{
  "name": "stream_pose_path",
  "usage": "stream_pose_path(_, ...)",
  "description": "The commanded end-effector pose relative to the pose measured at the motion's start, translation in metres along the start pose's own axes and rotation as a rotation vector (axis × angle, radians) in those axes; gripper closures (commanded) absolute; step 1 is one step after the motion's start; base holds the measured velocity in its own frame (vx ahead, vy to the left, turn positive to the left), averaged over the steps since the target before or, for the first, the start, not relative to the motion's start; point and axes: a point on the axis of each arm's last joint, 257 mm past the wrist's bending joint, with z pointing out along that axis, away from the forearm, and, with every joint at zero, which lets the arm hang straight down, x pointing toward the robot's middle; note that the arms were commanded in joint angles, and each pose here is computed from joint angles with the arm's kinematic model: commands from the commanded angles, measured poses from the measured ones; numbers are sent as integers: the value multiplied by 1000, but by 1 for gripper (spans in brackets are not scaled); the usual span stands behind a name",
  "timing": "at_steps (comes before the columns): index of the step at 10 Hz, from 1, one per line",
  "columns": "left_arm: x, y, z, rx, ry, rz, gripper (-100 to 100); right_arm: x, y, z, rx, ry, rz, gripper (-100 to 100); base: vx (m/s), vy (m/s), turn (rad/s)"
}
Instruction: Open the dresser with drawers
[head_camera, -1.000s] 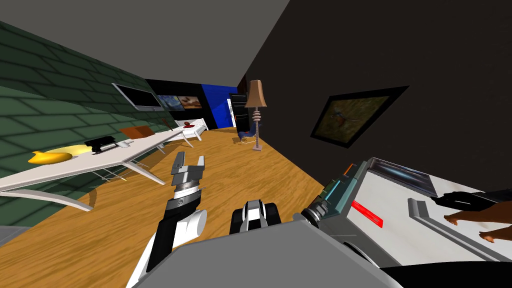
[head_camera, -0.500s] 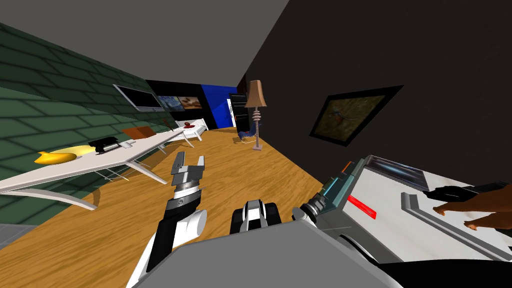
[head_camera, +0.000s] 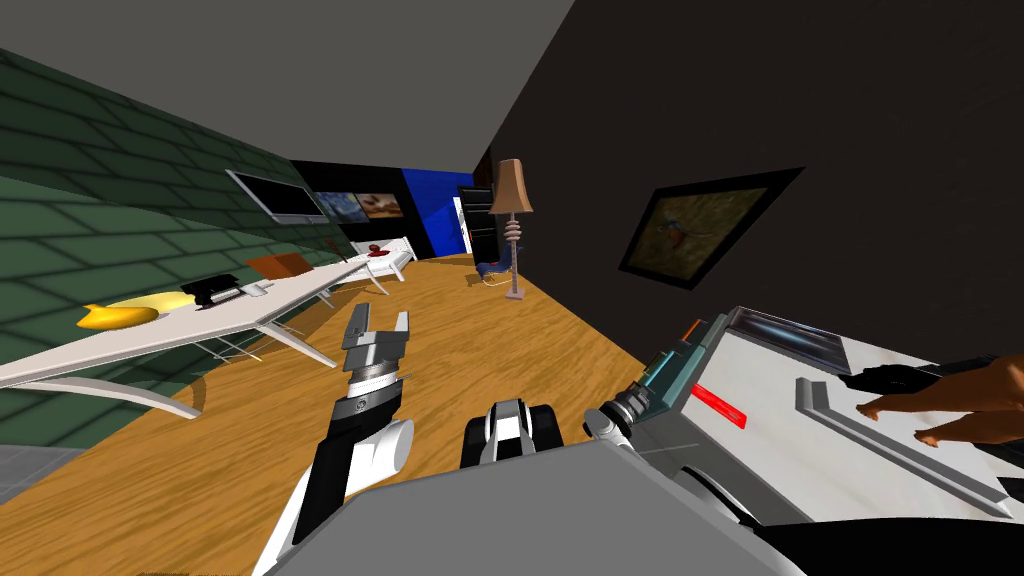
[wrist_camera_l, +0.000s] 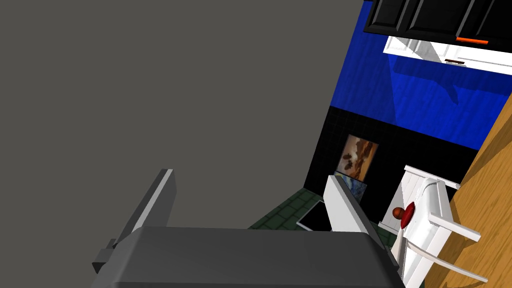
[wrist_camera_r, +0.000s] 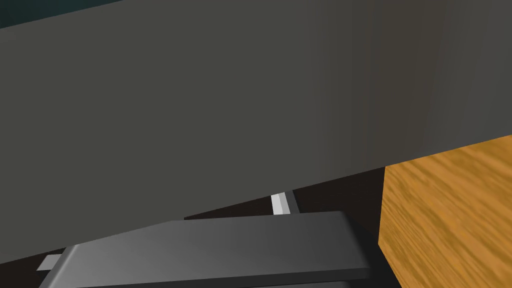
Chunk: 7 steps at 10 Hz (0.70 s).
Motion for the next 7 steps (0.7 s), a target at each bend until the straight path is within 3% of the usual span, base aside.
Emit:
stream_pose_path(1, 0, 0, 0, 0, 0, 0, 0, -18, -17, 18, 39, -12, 27, -100, -34, 19, 2)
stream_pose_path(6, 0, 0, 0, 0, 0, 0, 0, -18, -17, 18, 39, -12, 27, -100, -10, 4, -2)
stream_pose_path(7, 0, 0, 0, 0, 0, 0, 0, -13, -2, 7, -3, -5, 23, -100, 5, -7, -1)
